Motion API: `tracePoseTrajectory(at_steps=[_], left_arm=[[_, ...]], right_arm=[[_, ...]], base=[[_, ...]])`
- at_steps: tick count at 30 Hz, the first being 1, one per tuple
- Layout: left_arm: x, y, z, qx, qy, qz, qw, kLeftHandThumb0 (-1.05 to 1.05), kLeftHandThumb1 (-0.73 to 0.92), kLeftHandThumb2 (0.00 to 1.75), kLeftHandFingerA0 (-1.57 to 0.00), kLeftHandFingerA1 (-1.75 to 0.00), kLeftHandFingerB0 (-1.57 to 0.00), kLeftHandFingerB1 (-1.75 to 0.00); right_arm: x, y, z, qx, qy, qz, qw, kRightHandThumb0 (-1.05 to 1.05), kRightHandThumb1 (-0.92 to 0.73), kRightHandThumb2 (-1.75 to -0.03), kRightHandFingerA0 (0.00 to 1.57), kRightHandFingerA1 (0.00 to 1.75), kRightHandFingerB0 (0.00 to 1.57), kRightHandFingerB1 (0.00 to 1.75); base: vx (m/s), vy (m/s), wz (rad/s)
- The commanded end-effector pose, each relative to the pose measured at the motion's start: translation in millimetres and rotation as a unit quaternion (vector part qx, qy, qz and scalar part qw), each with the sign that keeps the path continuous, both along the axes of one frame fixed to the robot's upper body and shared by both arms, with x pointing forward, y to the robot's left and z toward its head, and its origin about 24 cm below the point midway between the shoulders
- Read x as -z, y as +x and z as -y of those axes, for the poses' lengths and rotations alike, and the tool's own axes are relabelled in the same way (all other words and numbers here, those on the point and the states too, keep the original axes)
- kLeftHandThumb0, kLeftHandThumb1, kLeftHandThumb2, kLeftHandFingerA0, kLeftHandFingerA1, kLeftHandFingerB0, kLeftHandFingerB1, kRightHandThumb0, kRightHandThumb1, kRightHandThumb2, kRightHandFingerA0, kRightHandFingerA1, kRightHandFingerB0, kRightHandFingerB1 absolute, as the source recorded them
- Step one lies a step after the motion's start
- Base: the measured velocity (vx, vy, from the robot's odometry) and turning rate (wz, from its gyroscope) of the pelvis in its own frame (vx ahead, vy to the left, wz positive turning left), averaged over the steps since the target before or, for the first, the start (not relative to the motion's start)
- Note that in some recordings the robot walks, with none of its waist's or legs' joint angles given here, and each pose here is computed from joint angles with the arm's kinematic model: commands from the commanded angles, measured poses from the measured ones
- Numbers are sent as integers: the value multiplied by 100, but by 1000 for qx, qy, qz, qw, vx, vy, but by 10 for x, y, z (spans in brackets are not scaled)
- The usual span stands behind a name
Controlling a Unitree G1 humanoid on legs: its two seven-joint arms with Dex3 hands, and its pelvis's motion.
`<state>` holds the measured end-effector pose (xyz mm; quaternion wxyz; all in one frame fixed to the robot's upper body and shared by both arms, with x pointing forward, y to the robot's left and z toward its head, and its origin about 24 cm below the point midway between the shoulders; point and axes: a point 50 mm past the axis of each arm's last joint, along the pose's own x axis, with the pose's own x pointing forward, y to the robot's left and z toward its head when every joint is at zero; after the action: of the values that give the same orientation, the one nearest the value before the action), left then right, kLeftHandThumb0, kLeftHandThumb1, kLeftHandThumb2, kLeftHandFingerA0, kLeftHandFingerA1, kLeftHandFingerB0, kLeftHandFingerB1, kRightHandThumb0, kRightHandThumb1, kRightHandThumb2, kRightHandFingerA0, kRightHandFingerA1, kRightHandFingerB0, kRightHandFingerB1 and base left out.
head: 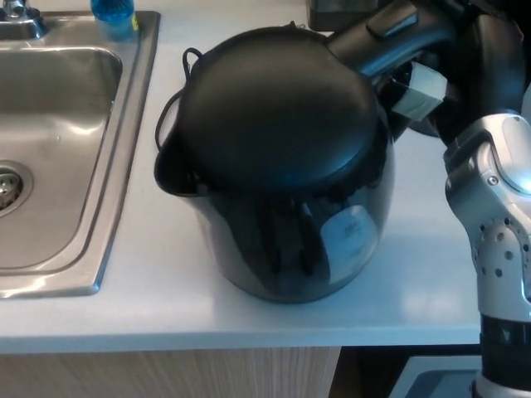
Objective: Pick up a kettle using the right hand on left side of the counter and then walk right towards the kettl base and turn on the kettle
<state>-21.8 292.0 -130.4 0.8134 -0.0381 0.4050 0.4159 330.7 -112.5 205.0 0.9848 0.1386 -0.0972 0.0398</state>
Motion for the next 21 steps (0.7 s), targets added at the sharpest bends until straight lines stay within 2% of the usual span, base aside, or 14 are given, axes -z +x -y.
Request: tracePoseTrajectory(at_steps=[1,5,7,12,13,14,16,17,21], left_arm=[[-29,-24,-41,0,17,11,1000,30,59,125,-95,-106,-84,-95],[-19,-67,-38,1,10,2,1000,33,58,123,-95,-105,-82,-93],[-25,-76,-31,5,9,6,1000,37,53,130,-94,-106,-82,-94],[-25,-79,-9,6,9,6,1000,37,54,125,-96,-104,-84,-94],[-24,-79,2,7,6,10,1000,34,45,133,-95,-108,-84,-97],[-27,-72,9,10,7,9,1000,36,54,124,-93,-104,-82,-94],[-31,-72,15,12,8,11,1000,39,54,124,-95,-104,-83,-94],[-34,-79,22,15,8,10,1000,40,56,124,-94,-102,-82,-92],[-12,-109,21,7,-2,5,1000,35,58,125,-96,-105,-84,-95]], right_arm=[[-102,18,-18,-4,10,6,1000,-18,-42,-146,103,175,77,167],[-59,106,35,15,6,-20,1000,-15,-39,-149,99,175,72,171],[-48,187,73,27,17,-31,999,-16,-45,-140,97,175,72,172],[-69,307,104,46,31,-53,997,-17,-46,-138,99,175,74,173],[-79,339,114,51,41,-60,996,-18,-55,-126,87,175,63,175],[-101,396,119,54,50,-69,995,-23,-42,-144,102,175,78,175],[-118,441,118,54,51,-72,995,-23,-41,-145,103,175,78,174],[-117,453,113,52,45,-71,995,-21,-35,-152,100,175,78,173],[-69,453,110,52,13,-65,996,-18,-36,-150,99,175,76,170]], base=[[0,0,0],[0,0,0],[0,0,0],[0,0,0],[0,0,0],[0,0,0],[0,0,0],[0,0,0],[0,0,0]])
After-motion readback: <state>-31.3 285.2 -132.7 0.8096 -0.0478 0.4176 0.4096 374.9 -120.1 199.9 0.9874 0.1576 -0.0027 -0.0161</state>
